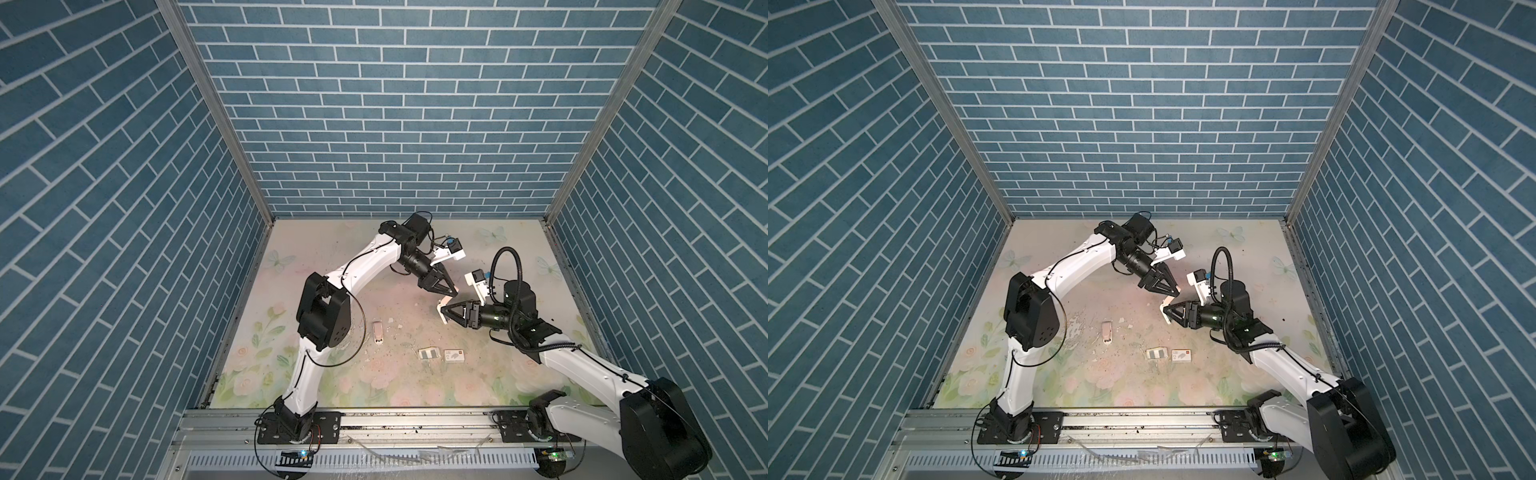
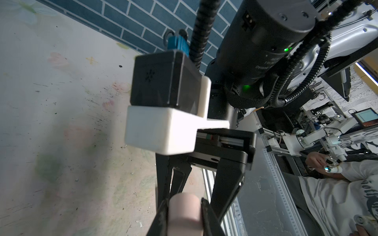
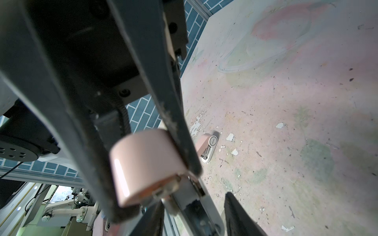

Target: Load the staples into the stapler

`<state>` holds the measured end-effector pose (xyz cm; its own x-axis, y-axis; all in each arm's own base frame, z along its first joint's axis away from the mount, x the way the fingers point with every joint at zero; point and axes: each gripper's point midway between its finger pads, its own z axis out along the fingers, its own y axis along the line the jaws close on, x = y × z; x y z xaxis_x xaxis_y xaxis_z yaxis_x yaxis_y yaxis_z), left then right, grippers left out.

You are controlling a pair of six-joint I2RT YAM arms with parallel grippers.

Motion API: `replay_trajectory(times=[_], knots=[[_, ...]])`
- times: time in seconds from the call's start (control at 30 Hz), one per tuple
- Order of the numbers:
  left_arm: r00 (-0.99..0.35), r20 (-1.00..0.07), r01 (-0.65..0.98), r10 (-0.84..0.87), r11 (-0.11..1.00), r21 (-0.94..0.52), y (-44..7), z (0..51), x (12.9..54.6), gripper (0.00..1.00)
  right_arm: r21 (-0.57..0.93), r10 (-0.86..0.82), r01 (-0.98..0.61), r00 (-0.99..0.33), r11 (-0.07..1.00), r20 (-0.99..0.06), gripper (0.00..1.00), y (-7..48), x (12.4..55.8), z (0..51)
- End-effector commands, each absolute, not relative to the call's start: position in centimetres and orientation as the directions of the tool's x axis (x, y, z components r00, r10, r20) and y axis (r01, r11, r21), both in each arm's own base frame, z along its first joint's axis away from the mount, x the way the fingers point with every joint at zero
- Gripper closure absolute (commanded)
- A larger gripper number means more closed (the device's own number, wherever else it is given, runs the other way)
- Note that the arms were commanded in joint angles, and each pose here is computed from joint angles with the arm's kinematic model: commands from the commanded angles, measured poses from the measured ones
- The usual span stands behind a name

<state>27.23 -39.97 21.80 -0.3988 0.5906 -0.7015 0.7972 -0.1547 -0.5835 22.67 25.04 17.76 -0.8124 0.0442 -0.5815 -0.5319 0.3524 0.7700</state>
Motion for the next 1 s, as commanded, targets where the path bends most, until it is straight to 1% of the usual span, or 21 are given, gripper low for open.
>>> replay_trajectory(times=[0.0, 0.23, 0.4, 0.57, 0.73, 0.83, 0.9, 0.97], knots=[[-0.433, -0.697, 0.763, 0.571, -0.179, -0.621, -39.8, 23.0, 27.0, 0.91, 0.739, 0.04, -0.6, -0.767, 0.305, -0.64, 0.53, 25.6, 23.1, 19.9], [-0.443, -0.697, 0.753, 0.563, -0.188, -0.63, -39.8, 23.4, 26.8, 0.91, 0.763, 0.043, -0.584, -0.786, 0.278, -0.617, 0.54, 26.1, 23.6, 19.5], [-0.449, -0.698, 0.747, 0.557, -0.195, -0.636, -39.9, 23.7, 26.8, 0.9, 0.778, 0.049, -0.574, -0.796, 0.256, -0.603, 0.58, 26.4, 23.7, 19.3], [-0.458, -0.695, 0.738, 0.554, -0.198, -0.645, -40.0, 23.7, 26.8, 0.89, 0.782, 0.055, -0.567, -0.799, 0.26, -0.598, 0.65, 26.4, 23.8, 19.1], [-0.475, -0.689, 0.722, 0.547, -0.206, -0.661, -40.1, 23.9, 26.7, 0.88, 0.787, 0.063, -0.558, -0.804, 0.263, -0.591, 0.77, 26.4, 24.0, 19.0], [-0.477, -0.689, 0.721, 0.546, -0.206, -0.662, -40.1, 23.9, 26.7, 0.87, 0.788, 0.069, -0.553, -0.806, 0.27, -0.588, 0.81, 26.3, 24.2, 18.9], [-0.477, -0.689, 0.721, 0.546, -0.205, -0.662, -40.1, 23.9, 26.7, 0.85, 0.786, 0.075, -0.553, -0.803, 0.276, -0.591, 0.82, 26.3, 24.3, 18.9], [-0.485, -0.682, 0.719, 0.547, -0.194, -0.667, -40.0, 23.8, 26.8, 0.8, 0.786, 0.077, -0.551, -0.803, 0.279, -0.591, 0.84, 26.3, 24.3, 18.9]])
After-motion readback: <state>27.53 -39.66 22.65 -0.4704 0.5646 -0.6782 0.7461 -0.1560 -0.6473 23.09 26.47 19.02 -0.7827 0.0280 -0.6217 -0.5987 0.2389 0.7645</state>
